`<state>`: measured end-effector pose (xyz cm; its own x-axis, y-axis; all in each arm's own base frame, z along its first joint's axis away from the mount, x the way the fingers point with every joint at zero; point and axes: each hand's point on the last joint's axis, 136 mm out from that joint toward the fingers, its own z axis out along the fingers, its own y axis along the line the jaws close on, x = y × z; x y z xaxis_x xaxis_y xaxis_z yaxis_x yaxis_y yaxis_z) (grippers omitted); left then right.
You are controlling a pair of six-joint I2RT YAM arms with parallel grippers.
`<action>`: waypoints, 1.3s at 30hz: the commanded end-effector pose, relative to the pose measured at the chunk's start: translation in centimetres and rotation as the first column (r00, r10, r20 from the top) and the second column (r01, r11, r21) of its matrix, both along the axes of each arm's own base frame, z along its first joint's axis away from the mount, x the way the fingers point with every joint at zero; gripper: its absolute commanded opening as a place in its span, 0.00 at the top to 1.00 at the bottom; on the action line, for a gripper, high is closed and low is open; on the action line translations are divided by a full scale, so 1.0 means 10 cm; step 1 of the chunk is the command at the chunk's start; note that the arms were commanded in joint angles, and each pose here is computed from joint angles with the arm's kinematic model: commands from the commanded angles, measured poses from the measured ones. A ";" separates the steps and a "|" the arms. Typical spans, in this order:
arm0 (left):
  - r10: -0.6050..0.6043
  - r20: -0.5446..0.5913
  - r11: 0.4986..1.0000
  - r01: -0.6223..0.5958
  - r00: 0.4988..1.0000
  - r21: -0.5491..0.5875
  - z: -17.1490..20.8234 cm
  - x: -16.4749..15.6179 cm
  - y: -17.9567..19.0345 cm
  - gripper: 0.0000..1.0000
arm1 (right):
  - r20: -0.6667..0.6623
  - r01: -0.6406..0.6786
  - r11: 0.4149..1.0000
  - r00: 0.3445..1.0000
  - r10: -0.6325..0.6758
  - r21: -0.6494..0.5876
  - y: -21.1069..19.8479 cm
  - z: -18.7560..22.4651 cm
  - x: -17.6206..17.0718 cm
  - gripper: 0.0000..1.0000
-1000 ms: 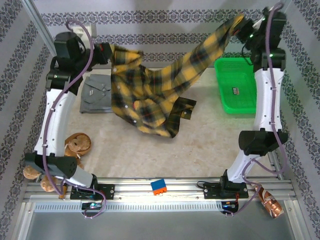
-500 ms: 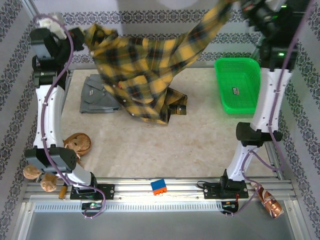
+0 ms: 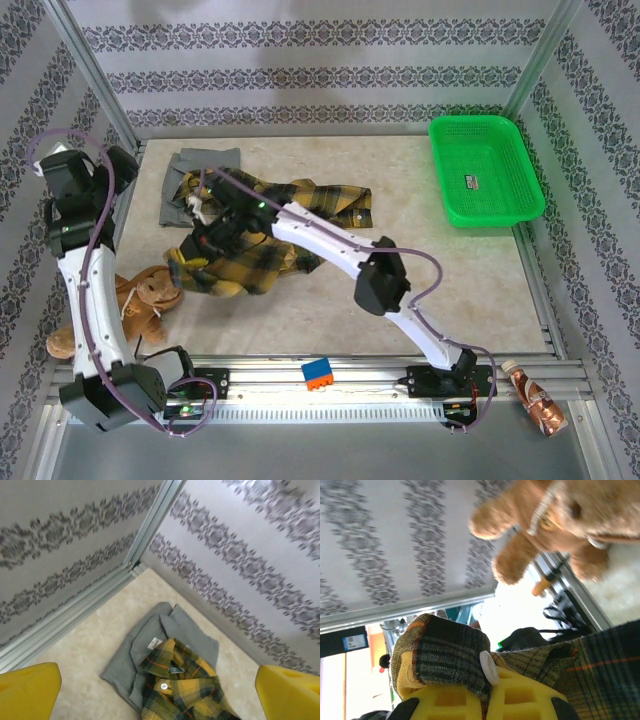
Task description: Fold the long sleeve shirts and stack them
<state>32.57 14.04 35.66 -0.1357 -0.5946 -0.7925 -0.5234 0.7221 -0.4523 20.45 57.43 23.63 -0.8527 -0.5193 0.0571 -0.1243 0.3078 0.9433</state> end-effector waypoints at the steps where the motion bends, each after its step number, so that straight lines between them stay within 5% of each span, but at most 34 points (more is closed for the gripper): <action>1: -0.016 -0.125 0.995 0.003 0.992 -0.101 -0.30 -0.29 -0.18 0.00 | 0.026 -0.006 0.992 1.000 0.003 0.125 -0.12 0.53 0.19 0.90; 4: -0.051 -0.162 0.985 0.024 0.985 -0.168 -0.55 -0.43 -0.33 0.00 | -0.012 0.028 0.998 1.000 -0.028 0.060 -0.15 0.26 0.34 0.54; 10: -0.250 -0.262 0.945 0.175 0.932 -0.277 -1.03 -0.54 -0.88 0.00 | 0.125 0.220 0.974 0.969 -0.212 -0.052 -0.82 0.14 0.88 0.33; 14: -0.371 -0.354 0.917 0.279 0.858 -0.283 -1.33 -0.53 -1.29 0.00 | 0.338 0.386 0.902 0.890 -0.308 -0.194 -1.62 0.05 1.26 0.32; 19: -0.546 -0.452 0.837 0.435 0.706 -0.332 -1.83 -0.32 -1.85 0.00 | 0.589 0.586 0.678 0.761 -0.272 -0.443 -2.88 -0.47 1.75 0.33; 21: -0.604 -0.489 0.797 0.490 0.629 -0.353 -2.00 -0.19 -2.03 0.00 | 0.605 0.589 0.671 0.754 -0.257 -0.449 -3.04 -0.59 1.86 0.34; 25: -0.668 -0.493 0.739 0.576 0.557 -0.350 -2.11 0.17 -2.26 0.03 | 0.587 0.531 0.692 0.787 -0.190 -0.489 -3.01 -0.88 1.92 0.36; 39: -0.659 -0.604 0.710 0.637 0.448 -0.302 -2.53 0.97 -2.23 0.02 | 0.520 0.489 0.676 0.835 -0.181 -0.551 -2.63 -1.48 1.88 0.35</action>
<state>41.21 -8.81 10.90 -0.9307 -0.1850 -0.3155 -0.0990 0.9578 -0.2698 39.25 30.48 9.13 -0.9820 -0.1540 -0.1094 -0.1849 0.9024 0.3891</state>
